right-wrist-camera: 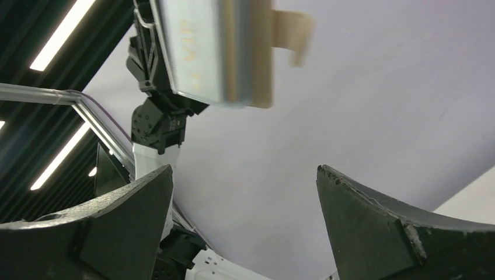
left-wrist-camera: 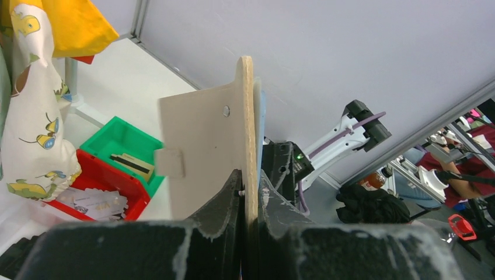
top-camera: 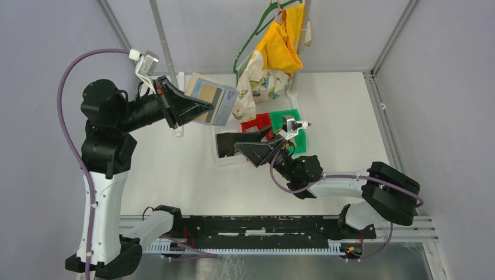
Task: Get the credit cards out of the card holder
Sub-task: Remove the credit card from the card holder.
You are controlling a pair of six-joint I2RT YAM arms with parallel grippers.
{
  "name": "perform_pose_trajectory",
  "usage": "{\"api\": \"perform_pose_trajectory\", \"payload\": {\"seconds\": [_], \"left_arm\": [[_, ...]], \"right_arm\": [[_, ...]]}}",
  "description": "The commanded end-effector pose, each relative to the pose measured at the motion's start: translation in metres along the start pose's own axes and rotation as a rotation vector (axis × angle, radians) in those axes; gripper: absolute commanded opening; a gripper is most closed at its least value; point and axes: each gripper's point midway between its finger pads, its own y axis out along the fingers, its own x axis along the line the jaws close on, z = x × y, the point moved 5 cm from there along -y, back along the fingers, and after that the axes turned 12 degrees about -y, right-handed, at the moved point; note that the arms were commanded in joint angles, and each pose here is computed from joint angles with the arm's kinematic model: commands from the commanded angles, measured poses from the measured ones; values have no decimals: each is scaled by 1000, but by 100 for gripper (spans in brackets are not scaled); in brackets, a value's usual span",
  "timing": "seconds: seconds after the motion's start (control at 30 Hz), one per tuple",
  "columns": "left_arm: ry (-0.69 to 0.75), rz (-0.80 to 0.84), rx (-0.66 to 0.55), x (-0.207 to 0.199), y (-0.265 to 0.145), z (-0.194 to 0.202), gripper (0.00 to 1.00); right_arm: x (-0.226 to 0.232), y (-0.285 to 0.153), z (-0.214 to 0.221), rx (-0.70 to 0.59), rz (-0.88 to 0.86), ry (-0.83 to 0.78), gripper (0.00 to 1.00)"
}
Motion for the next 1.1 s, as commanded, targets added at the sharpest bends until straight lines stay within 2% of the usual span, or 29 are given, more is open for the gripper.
{"api": "perform_pose_trajectory", "payload": {"seconds": [0.0, 0.2, 0.47, 0.77, 1.07], "left_arm": [[83, 21, -61, -12, -1, -15, 10], [77, 48, -50, -19, -3, -15, 10], [67, 58, -40, -21, -4, -13, 10], [43, 92, -49, -30, -4, -16, 9], [55, 26, -38, -13, -2, -12, 9]], "right_arm": [[73, -3, -70, -330, -345, -42, 98], [68, 27, -66, -355, -372, 16, 98], [90, 45, -75, -373, -490, 7, 98], [76, 59, -77, -426, -434, 109, 98], [119, 50, -101, -428, -592, 33, 98]]}}
